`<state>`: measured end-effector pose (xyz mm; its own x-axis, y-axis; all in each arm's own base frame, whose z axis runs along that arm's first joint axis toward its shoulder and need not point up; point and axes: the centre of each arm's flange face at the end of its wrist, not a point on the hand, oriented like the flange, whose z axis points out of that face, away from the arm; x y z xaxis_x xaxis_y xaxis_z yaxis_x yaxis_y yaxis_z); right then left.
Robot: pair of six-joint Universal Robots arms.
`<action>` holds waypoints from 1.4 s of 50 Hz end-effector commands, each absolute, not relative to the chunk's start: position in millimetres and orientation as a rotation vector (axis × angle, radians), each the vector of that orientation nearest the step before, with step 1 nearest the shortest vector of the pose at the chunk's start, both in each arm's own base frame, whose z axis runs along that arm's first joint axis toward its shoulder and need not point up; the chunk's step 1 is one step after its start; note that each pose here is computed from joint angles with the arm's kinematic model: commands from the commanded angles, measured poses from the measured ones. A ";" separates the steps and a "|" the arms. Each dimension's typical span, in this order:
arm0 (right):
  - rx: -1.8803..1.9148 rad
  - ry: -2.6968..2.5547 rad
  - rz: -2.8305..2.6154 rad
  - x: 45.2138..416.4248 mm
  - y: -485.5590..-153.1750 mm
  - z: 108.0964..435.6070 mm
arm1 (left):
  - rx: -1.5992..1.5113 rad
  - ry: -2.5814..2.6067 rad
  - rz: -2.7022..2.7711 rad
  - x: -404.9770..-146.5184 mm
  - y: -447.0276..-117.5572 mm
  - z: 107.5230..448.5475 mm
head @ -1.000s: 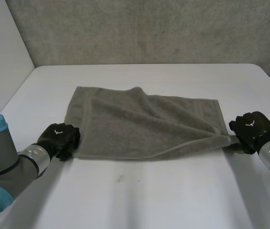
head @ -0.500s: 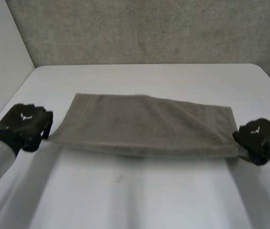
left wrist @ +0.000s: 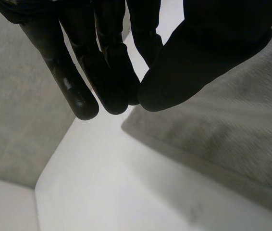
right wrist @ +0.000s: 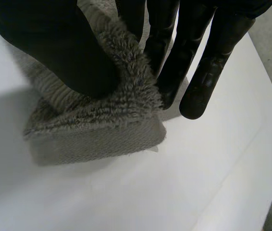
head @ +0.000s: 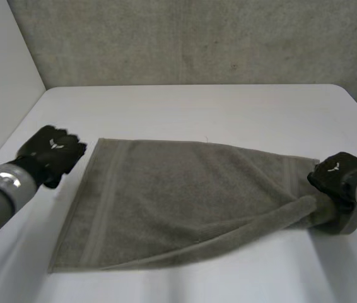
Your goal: Fold the towel.
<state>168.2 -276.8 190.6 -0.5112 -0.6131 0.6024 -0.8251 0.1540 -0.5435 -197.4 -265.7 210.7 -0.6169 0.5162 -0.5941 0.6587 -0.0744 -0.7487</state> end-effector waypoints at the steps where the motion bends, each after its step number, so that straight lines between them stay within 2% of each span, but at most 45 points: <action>1: 1.373 -2.223 1.232 177.1 -278.9 169.1 | 1.375 2.201 -1.763 -221.4 -274.7 189.2; 6: 1.336 -2.175 1.298 175.9 -283.7 165.2 | 1.396 2.420 -1.614 -221.3 -246.5 178.0; 12: 1.226 -2.181 1.403 176.2 -291.4 164.9 | 1.445 2.490 -1.620 -214.1 -209.4 186.8; 18: 1.200 -2.222 1.415 175.9 -290.0 163.0 | 1.413 2.536 -1.625 -203.1 -189.4 188.9; 25: 1.202 -2.229 1.407 175.9 -286.7 159.3 | 1.362 2.632 -1.528 -191.0 -166.7 170.7; 39: 1.175 -2.206 1.450 176.0 -289.2 157.1 | 1.306 2.661 -1.496 -182.9 -158.5 148.8; 70: 1.110 -2.211 1.495 175.7 -295.9 155.2 | 1.313 2.670 -1.482 -183.7 -159.2 135.0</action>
<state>176.8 -293.0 155.4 -0.6756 -0.4593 0.5767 -0.7076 0.1845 -0.6821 -183.2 -162.0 138.1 -0.6769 0.7038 -0.2156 0.5461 0.2838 -0.7882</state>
